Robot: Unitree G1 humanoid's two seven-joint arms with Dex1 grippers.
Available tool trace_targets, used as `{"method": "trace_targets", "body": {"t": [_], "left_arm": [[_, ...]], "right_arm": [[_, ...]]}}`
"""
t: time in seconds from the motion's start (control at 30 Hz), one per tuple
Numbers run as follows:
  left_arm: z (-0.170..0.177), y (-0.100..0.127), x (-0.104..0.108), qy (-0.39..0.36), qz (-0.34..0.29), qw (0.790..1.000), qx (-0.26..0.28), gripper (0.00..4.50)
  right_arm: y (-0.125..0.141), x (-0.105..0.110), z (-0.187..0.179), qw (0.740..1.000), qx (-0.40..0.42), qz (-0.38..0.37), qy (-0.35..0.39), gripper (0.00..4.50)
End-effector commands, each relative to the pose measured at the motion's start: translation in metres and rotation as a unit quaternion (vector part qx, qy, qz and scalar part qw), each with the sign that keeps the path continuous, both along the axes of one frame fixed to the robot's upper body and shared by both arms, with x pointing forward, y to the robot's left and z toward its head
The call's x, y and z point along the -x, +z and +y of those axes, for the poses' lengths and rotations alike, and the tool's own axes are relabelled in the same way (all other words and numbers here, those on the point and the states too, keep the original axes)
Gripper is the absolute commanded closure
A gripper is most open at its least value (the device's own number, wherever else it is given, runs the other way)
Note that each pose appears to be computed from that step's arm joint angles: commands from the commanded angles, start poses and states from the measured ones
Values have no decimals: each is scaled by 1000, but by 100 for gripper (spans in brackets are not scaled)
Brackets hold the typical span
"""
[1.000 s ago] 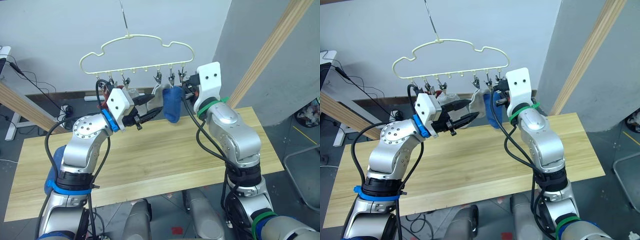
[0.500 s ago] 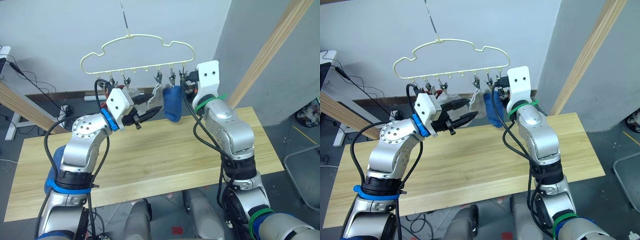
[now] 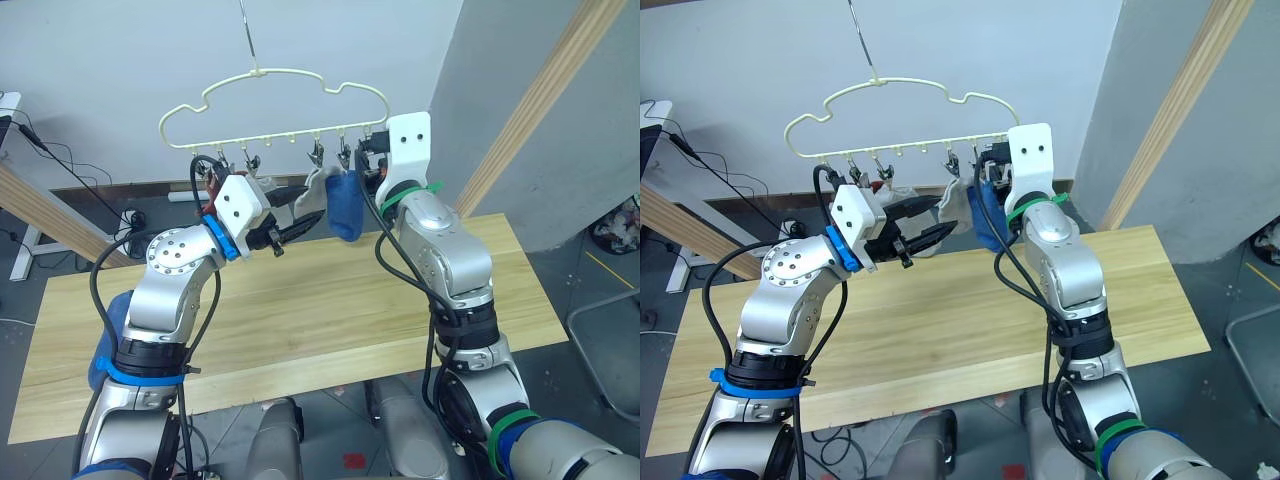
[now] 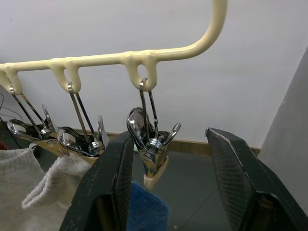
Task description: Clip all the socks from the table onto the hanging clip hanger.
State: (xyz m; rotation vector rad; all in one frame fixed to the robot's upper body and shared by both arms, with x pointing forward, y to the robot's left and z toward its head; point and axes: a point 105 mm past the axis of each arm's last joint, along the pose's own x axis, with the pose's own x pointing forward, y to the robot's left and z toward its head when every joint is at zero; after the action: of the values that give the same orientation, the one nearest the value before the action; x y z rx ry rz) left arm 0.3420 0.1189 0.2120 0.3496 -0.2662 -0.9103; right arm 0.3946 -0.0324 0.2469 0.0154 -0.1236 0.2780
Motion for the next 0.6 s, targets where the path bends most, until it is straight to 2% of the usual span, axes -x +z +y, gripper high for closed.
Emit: {"method": "trace_targets", "body": {"t": [0.03,0.17,0.6], "left_arm": [[-3,8,3,-7,-23,1000,1,208],[-5,6,4,-9,-23,1000,-1,208],[-5,4,4,-8,-24,1000,-4,208]], "right_arm": [[21,4,5,999,-36,-28,-12,207],[22,4,9,998,-61,-17,-13,207],[24,5,20,997,-67,-16,21,207]]}}
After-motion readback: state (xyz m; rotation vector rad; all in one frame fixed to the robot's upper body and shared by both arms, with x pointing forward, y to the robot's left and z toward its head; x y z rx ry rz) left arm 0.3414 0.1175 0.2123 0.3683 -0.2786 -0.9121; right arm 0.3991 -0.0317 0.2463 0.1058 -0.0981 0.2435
